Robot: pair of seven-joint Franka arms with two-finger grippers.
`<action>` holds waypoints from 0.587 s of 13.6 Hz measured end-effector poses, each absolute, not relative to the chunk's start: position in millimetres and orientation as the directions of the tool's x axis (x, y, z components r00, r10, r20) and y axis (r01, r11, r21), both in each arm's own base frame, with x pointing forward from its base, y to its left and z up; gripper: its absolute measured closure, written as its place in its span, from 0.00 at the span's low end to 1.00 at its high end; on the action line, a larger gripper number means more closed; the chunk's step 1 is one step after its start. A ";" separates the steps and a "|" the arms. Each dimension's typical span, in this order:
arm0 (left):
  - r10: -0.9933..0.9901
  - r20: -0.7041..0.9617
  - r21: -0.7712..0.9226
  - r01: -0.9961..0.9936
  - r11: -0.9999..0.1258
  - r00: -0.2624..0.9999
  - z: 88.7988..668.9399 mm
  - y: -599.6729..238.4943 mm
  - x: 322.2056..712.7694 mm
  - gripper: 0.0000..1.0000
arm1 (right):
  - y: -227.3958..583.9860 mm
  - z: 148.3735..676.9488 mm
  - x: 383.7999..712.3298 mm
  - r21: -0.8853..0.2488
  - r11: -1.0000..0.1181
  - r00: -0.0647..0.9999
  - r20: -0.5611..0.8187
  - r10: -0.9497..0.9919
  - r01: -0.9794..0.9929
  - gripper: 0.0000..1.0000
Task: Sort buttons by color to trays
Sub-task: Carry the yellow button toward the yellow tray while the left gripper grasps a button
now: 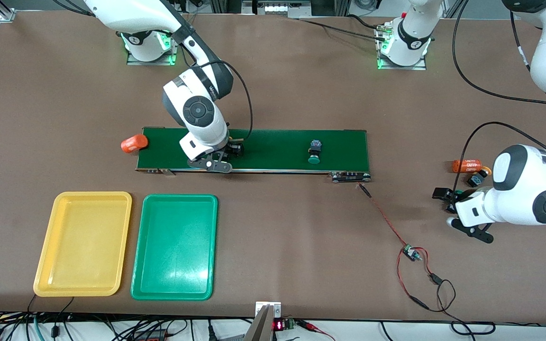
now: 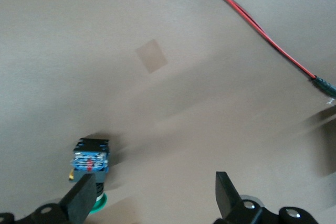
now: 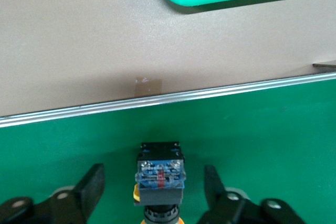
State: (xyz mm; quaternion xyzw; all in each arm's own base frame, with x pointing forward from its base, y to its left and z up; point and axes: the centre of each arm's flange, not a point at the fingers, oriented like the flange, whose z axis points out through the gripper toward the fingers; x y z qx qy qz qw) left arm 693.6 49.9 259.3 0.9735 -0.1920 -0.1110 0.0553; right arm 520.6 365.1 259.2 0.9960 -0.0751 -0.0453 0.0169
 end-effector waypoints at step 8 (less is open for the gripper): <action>-0.380 -0.165 0.147 -0.359 -0.922 0.910 254.7 79.1 695.3 0.00 | 358.2 250.3 529.4 0.046 -0.988 0.987 -0.061 -0.148 -0.146 0.59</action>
